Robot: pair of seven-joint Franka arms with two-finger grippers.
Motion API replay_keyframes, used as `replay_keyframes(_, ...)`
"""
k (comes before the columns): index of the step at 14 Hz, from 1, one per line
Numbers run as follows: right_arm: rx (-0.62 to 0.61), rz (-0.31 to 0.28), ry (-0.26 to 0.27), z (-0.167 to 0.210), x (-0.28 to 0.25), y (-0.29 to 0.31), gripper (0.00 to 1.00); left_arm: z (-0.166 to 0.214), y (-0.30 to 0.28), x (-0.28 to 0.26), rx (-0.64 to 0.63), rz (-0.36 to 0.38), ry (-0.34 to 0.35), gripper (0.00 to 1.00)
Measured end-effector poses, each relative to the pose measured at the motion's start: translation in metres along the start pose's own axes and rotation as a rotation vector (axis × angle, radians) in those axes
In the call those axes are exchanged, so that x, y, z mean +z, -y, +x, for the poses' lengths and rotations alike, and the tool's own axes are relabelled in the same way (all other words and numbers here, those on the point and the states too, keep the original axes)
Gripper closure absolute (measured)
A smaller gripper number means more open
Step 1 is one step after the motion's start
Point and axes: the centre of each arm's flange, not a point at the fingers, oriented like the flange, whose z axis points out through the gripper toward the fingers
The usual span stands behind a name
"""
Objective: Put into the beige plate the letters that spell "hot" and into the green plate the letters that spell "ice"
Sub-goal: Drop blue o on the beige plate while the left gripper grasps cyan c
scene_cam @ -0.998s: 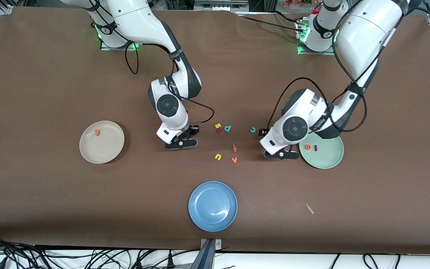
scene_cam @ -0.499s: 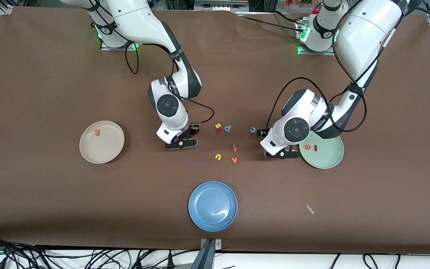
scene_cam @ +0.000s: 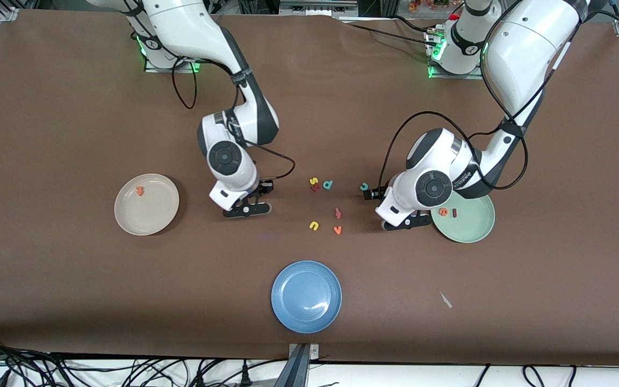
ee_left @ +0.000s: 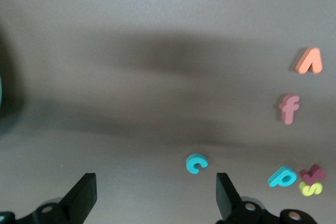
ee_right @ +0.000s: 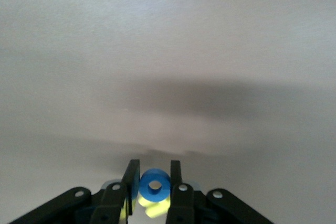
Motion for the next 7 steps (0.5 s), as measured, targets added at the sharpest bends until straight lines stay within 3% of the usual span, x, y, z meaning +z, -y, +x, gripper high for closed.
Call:
replay_keyframes(4, -0.038, 0.000, 0.040, 0.000, -0.038, -0.061, 0.73, 0.001, -0.003, -0.002, -0.055, -0.030, -0.007, 0.00)
replay_keyframes(7, -0.042, 0.006, 0.058, -0.016, -0.044, -0.142, 0.73, 0.001, -0.008, -0.004, -0.124, -0.075, -0.008, 0.00)
